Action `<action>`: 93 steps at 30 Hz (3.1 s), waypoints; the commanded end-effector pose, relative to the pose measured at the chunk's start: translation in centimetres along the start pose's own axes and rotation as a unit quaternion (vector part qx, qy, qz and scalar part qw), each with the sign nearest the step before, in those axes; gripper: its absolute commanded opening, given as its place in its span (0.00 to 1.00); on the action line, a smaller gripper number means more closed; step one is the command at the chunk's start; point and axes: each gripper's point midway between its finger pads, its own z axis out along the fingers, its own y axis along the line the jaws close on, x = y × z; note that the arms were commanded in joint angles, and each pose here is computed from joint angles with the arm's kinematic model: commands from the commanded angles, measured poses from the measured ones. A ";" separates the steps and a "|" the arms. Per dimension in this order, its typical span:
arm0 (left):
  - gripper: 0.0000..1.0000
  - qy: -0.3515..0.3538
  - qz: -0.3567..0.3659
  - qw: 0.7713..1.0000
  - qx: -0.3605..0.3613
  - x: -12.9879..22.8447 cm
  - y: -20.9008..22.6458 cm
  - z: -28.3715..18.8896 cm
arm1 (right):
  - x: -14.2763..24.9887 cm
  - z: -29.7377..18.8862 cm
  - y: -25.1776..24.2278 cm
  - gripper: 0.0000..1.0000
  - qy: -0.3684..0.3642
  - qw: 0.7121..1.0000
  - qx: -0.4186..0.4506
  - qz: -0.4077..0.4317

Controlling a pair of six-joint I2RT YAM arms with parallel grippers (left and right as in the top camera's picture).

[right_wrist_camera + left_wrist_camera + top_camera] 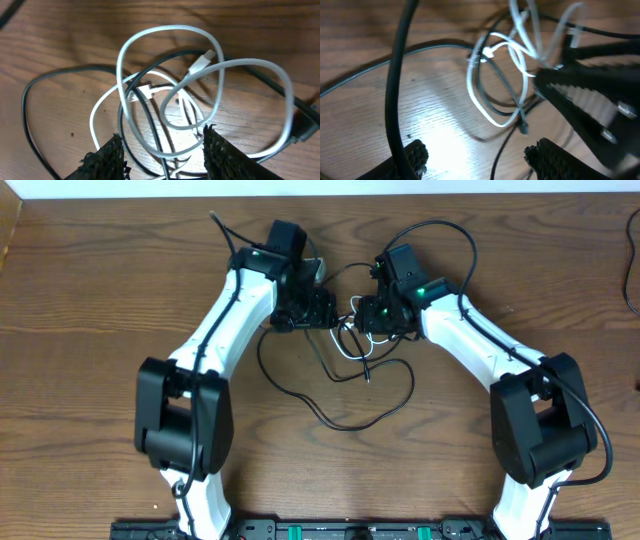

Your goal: Untangle cables

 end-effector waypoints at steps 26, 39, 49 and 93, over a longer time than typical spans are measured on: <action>0.74 0.053 0.075 0.971 0.223 2.3 -2.1 -1.8 | -0.1 -0.6 -5.5 0.52 0.022 0.995 0.039 0.084; 0.69 -0.021 -0.019 0.998 0.048 -2.4 -0.9 2.0 | -0.2 -1.8 -9.8 0.52 0.034 0.988 0.063 0.135; 0.68 -0.009 0.012 0.999 -0.044 -1.1 -0.6 4.6 | 0.0 -1.7 -9.4 0.52 0.039 0.989 0.058 0.130; 0.08 -0.126 0.045 0.977 0.167 0.1 -11.9 -12.6 | 0.8 -0.9 1.7 0.53 0.058 0.989 -0.131 0.028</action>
